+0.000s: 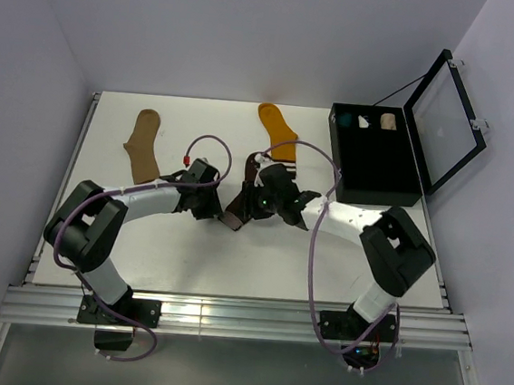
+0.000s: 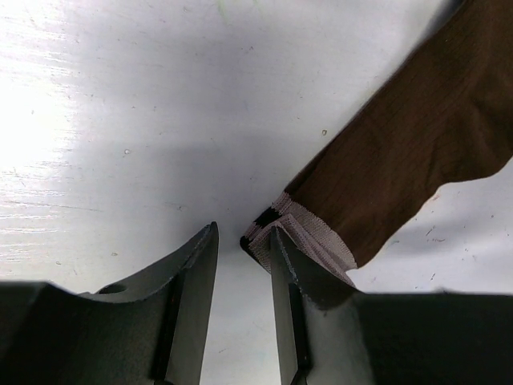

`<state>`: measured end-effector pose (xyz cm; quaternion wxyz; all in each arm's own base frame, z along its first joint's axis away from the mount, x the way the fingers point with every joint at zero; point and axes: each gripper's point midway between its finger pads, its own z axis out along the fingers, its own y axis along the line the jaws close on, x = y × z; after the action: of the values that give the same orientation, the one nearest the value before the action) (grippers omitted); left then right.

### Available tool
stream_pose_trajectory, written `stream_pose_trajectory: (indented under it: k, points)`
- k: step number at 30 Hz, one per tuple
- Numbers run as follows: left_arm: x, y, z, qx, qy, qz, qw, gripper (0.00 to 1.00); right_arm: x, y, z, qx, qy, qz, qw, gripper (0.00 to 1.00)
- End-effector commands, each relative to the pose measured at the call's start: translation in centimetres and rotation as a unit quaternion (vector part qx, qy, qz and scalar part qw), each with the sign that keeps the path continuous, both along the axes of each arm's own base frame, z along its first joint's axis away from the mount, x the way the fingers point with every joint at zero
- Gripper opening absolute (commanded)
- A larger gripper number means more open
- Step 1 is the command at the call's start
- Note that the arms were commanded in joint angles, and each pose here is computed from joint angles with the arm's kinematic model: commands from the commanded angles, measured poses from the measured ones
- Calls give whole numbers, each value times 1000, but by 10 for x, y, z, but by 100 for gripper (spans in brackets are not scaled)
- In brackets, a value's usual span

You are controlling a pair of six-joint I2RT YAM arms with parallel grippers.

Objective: Roll the socks
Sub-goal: Roll the sock at the center of the board.

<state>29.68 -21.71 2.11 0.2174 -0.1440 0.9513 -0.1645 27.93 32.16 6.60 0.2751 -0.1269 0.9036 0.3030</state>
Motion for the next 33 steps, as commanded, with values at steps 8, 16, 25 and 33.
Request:
stream_pose_trajectory:
  k: [8,16,25,33]
  points:
    - [-22,14,-25,49,46,-11,998,38,-11,30,25,-12,-170,94,981,33]
    - [-21,14,-24,49,44,-12,998,39,-16,37,-5,-53,-194,126,971,33]
    - [-22,14,-24,47,45,-13,998,39,-11,23,-25,-100,-199,110,969,34]
    - [-21,14,-24,48,46,-14,998,39,-19,24,-43,-123,-185,131,966,34]
